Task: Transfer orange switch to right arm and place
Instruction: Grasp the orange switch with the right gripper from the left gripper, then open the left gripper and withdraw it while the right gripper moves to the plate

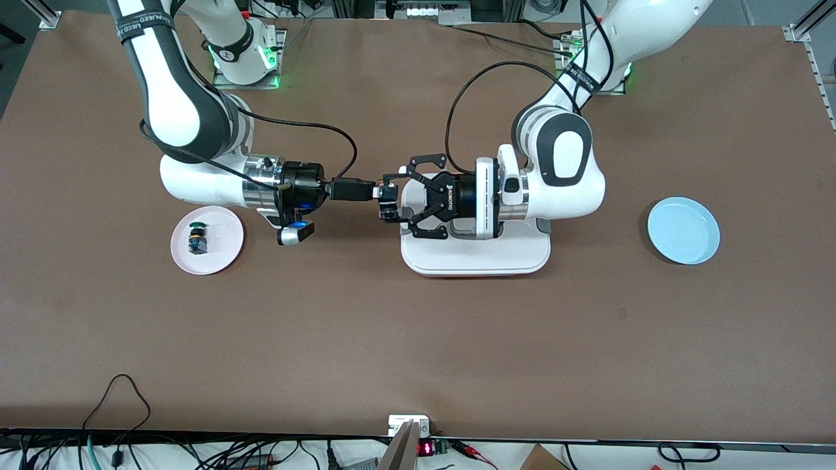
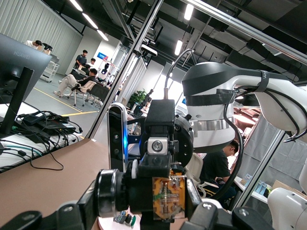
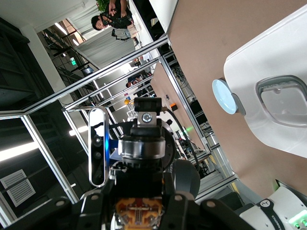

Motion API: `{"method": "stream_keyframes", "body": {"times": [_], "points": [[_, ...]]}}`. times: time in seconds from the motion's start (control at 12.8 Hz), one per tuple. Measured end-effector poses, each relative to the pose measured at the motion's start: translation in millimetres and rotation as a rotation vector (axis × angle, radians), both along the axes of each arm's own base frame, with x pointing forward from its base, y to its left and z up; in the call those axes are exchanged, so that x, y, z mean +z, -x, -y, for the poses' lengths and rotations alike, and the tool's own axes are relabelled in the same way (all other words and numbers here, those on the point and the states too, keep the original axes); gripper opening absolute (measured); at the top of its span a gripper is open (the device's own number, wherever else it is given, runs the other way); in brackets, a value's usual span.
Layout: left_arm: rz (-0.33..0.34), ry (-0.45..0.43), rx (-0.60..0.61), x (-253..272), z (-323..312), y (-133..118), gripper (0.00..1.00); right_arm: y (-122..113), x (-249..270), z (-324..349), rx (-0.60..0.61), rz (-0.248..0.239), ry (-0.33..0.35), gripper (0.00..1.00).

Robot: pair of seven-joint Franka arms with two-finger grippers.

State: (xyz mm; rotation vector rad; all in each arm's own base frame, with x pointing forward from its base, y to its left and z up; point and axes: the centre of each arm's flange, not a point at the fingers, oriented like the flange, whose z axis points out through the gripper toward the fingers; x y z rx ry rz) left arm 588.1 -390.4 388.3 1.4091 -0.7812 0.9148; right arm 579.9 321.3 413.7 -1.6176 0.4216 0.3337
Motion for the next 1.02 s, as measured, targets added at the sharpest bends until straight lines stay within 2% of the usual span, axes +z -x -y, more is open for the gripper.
{"method": "stream_keyframes", "body": {"times": [0.16, 0.24, 0.39, 0.55, 0.78, 1.02], "points": [[0.0, 0.0, 0.0, 0.1, 0.1, 0.0, 0.72, 0.1, 0.1, -0.1, 0.0, 0.0, 0.0, 0.41], [0.0, 0.0, 0.0, 0.2, -0.1, -0.1, 0.78, 0.5, -0.2, -0.6, 0.001, -0.001, 0.0, 0.41], [0.0, 0.003, -0.003, 0.6, 0.0, 0.0, 0.99, 0.5, -0.3, -0.5, 0.001, -0.001, 0.0, 0.41], [-0.006, 0.023, -0.02, 2.6, -0.8, -0.1, 1.0, 0.4, 1.3, 0.1, 0.0, 0.001, -0.001, 0.41], [-0.057, 0.032, -0.084, 6.8, -21.2, -9.4, 1.0, -5.0, 7.4, 12.5, -0.015, 0.014, 0.003, 0.41], [-0.158, -0.037, -0.213, 15.4, -80.0, -29.9, 1.0, -12.2, 13.4, 44.3, 0.031, 0.065, 0.123, 0.41]]}}
